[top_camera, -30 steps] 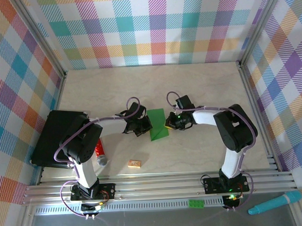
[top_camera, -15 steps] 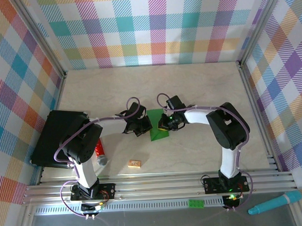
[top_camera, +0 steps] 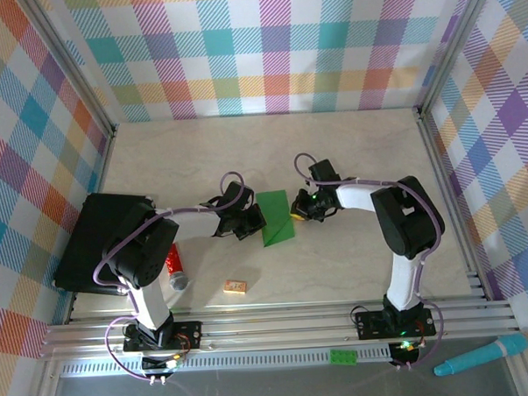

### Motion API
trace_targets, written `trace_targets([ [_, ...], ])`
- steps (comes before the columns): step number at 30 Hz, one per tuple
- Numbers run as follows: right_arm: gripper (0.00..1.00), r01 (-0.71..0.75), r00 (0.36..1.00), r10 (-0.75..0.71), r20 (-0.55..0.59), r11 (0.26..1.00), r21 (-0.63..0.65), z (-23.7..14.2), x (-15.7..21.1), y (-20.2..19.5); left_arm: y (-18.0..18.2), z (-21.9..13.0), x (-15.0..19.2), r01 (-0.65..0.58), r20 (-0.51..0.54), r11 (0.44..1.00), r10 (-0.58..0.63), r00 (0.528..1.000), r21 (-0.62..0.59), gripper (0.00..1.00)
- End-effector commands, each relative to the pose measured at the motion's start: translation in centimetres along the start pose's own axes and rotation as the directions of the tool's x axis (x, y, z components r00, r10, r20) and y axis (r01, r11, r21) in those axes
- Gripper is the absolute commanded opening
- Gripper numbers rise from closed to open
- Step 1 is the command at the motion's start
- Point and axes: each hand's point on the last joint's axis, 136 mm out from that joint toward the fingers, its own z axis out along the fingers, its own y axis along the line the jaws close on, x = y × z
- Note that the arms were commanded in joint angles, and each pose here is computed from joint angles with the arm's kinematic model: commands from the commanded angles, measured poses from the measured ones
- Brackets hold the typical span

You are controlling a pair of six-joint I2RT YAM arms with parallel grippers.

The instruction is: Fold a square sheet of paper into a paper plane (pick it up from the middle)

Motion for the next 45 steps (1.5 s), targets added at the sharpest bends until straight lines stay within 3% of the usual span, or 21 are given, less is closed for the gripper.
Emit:
trace_targets([
  [1, 0.03, 0.01, 0.999, -0.01, 0.041, 1.0, -0.001, -1.3, -0.4, 0.0, 9.3, 0.9, 4.5, 0.014, -0.123, 0.949, -0.055, 0.991, -0.314, 0.0],
  [9, 0.04, 0.19, 0.98, -0.195, -0.05, 0.977, -0.099, 0.4, 3.5, 4.8, 7.4, 1.0, 4.0, -0.032, -0.143, 0.966, -0.004, 0.99, -0.255, 0.0],
  [19, 0.03, 0.183, 0.972, -0.194, -0.137, 0.979, -0.084, 2.6, 5.0, 3.5, 6.3, 1.1, 3.8, -0.049, -0.147, 0.976, 0.017, 0.989, -0.213, 0.0],
  [24, 0.02, 0.131, 0.98, -0.13, -0.148, 0.991, -0.003, 3.5, 6.3, 0.0, 4.7, 1.0, 3.0, -0.06, -0.138, 0.983, 0.036, 0.99, -0.174, 0.0],
  [29, 0.03, 0.024, 0.993, -0.012, -0.116, 0.995, 0.102, 3.9, 7.2, -3.6, 0.7, -0.3, 1.1, -0.068, -0.082, 0.995, 0.062, 0.995, -0.068, 0.0],
  [34, 0.03, -0.083, 0.993, 0.096, -0.065, 0.982, 0.172, 3.7, 7.5, -5.2, -1.8, -3.7, -0.6, -0.075, 0.018, 0.996, 0.076, 0.997, -0.058, 0.09],
  [38, 0.03, -0.133, 0.988, 0.145, -0.046, 0.97, 0.205, 3.7, 7.5, -5.8, -2.9, -4.1, 1.0, -0.06, 0.006, 0.998, 0.06, 0.998, -0.006, 0.12],
  [45, 0.03, -0.145, 0.986, 0.16, -0.048, 0.964, 0.225, 3.8, 7.6, -6.2, -4.2, -1.9, 4.0, -0.018, -0.062, 0.998, 0.022, 0.998, 0.065, 0.09],
])
